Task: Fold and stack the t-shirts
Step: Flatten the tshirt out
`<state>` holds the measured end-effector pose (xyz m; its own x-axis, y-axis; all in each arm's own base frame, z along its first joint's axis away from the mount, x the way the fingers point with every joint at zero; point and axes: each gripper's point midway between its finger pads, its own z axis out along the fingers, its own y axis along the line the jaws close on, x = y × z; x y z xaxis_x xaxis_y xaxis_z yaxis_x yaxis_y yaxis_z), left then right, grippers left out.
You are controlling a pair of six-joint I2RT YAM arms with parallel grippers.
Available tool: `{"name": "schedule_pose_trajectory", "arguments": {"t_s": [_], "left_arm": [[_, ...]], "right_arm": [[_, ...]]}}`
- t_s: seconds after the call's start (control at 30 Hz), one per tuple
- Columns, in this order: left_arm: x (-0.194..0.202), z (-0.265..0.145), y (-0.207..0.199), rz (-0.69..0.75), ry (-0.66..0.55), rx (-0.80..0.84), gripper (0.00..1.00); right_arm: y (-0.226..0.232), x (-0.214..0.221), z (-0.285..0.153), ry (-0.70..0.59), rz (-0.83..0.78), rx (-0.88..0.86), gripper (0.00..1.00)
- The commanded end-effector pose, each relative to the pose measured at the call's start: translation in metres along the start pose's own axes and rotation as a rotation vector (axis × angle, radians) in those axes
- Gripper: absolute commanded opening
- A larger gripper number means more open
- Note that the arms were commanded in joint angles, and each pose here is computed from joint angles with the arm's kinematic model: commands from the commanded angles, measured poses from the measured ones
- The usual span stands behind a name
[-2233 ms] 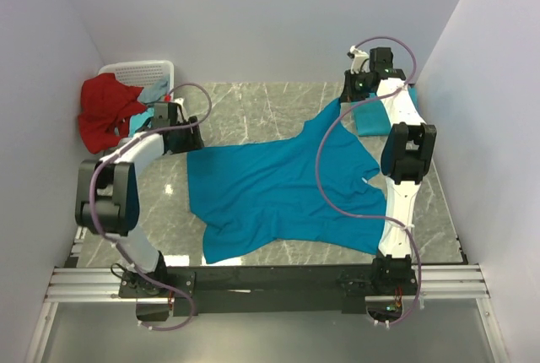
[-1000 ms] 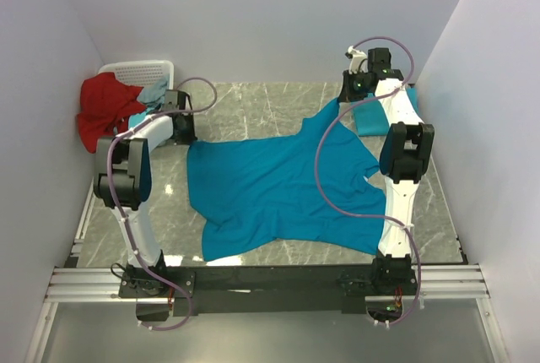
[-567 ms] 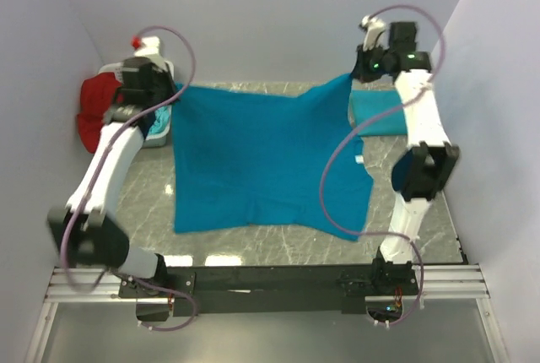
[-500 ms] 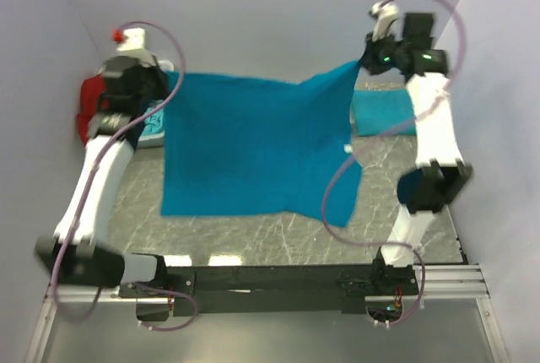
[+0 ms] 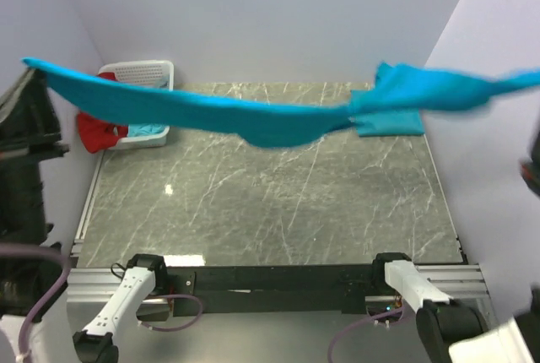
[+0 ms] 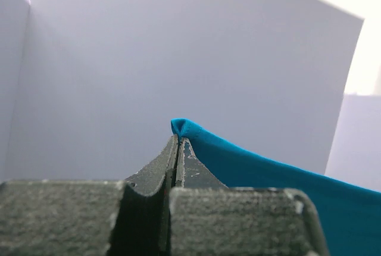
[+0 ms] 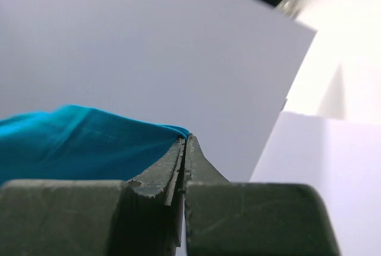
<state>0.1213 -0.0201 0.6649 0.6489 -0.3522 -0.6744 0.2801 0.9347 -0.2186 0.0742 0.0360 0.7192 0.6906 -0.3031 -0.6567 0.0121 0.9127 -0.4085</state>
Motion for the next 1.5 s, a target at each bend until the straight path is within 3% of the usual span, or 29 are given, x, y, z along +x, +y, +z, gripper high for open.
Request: {"name": "schedule_pose_trajectory", "arguments": {"t_s": [0.0,0.1,0.2,0.4,0.57,0.6,0.67,0.7,0.77,0.8,1.0,1.1,1.27,1.47], "left_arm": [[-0.001,0.005,-0.004,-0.025,0.023,0.006,0.00],[-0.006,0.004,-0.006,-0.029,0.012,0.010,0.00],[0.017,0.010,-0.003,-0.046,0.061,0.016,0.00],[0.122,0.013,0.017,-0.070,0.262,0.008,0.00],[0.273,-0.006,0.061,-0.071,0.532,-0.072,0.00],[0.320,-0.014,0.076,-0.067,0.618,-0.100,0.00],[0.365,-0.020,0.095,-0.046,0.689,-0.142,0.00],[0.413,-0.028,0.110,-0.035,0.781,-0.169,0.00],[0.460,-0.034,0.127,-0.022,0.873,-0.200,0.00],[0.503,-0.041,0.142,-0.016,0.957,-0.231,0.00],[0.639,-0.055,0.184,-0.038,1.174,-0.301,0.00],[0.678,-0.053,0.198,-0.039,1.217,-0.331,0.00],[0.726,-0.063,0.223,0.000,1.307,-0.399,0.00],[0.718,-0.039,0.254,0.036,1.228,-0.471,0.00]], "right_arm": [[-0.012,0.038,0.019,0.098,0.034,0.074,0.00],[-0.020,0.041,0.020,0.110,0.015,0.118,0.00],[-0.018,0.064,0.030,0.161,0.021,0.110,0.00],[0.001,0.154,0.063,0.311,0.062,0.062,0.00],[0.040,0.295,0.082,0.531,0.155,-0.033,0.00],[0.058,0.349,0.079,0.625,0.189,-0.070,0.00],[0.079,0.399,0.082,0.688,0.227,-0.131,0.00],[0.101,0.454,0.078,0.784,0.264,-0.185,0.00],[0.129,0.506,0.074,0.867,0.322,-0.266,0.00],[0.153,0.555,0.072,0.944,0.352,-0.313,0.00],[0.223,0.698,0.075,1.160,0.402,-0.357,0.00],[0.232,0.736,0.084,1.194,0.355,-0.301,0.00],[0.239,0.750,0.094,1.141,0.273,-0.225,0.00],[0.232,0.733,0.112,1.090,0.320,-0.198,0.00]]}}
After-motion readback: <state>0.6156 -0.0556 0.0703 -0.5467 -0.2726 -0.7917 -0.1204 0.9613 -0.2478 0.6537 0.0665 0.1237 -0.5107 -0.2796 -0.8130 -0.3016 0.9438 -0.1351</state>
